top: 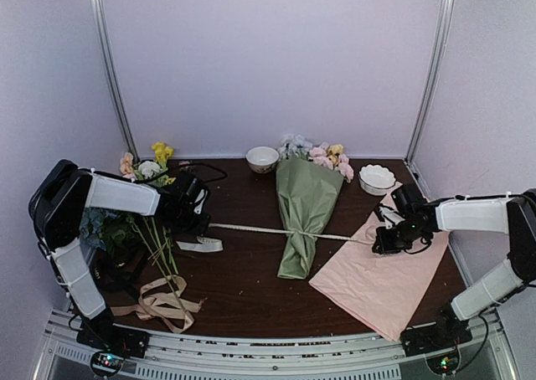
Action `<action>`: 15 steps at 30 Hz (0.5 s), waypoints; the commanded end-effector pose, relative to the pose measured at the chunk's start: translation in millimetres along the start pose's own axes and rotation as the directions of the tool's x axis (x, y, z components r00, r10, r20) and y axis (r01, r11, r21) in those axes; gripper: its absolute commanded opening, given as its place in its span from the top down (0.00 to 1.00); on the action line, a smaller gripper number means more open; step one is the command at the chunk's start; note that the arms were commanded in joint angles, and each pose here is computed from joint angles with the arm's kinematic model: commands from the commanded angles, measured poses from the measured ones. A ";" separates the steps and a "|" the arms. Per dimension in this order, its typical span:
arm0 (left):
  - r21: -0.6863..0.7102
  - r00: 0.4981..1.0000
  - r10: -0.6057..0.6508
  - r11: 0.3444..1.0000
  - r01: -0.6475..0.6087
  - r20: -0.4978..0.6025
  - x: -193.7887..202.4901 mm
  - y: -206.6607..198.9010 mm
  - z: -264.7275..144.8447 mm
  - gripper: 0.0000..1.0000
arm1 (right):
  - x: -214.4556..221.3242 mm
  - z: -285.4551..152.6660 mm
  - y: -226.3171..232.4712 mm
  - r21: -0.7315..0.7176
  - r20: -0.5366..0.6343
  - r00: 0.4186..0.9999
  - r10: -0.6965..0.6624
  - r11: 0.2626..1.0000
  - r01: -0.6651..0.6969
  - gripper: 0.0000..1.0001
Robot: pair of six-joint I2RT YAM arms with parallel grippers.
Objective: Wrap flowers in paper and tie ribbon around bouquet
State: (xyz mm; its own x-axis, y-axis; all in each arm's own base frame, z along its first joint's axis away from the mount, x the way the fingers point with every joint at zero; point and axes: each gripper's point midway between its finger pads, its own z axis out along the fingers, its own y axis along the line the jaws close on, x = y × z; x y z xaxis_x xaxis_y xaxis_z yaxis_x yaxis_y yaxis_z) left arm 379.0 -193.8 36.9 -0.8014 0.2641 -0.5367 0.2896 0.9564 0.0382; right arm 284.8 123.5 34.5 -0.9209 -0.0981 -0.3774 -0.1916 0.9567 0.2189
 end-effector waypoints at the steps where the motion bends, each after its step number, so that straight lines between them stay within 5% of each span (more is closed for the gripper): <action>1: -0.059 0.980 -0.197 0.978 0.198 0.020 19.9 41.3 -4.5 1.00 | -3.8 -11.5 -30.3 -0.082 0.093 0.960 0.264 0.963 -0.257 1.00; 15: -0.112 0.944 -0.330 0.937 0.330 0.026 68.9 74.6 -19.8 1.00 | 9.5 -20.2 -98.2 -0.069 0.172 0.863 0.474 0.880 -0.470 1.00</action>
State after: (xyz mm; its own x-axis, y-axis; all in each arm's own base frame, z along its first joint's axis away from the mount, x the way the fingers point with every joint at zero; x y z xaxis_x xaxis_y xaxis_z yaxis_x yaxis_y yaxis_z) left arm 334.1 -161.2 26.6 -0.8408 0.0328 -0.5404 0.1451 0.9753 -0.1664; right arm 286.4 63.0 37.6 -0.8775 0.3154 -0.3613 0.0992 0.8564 0.5067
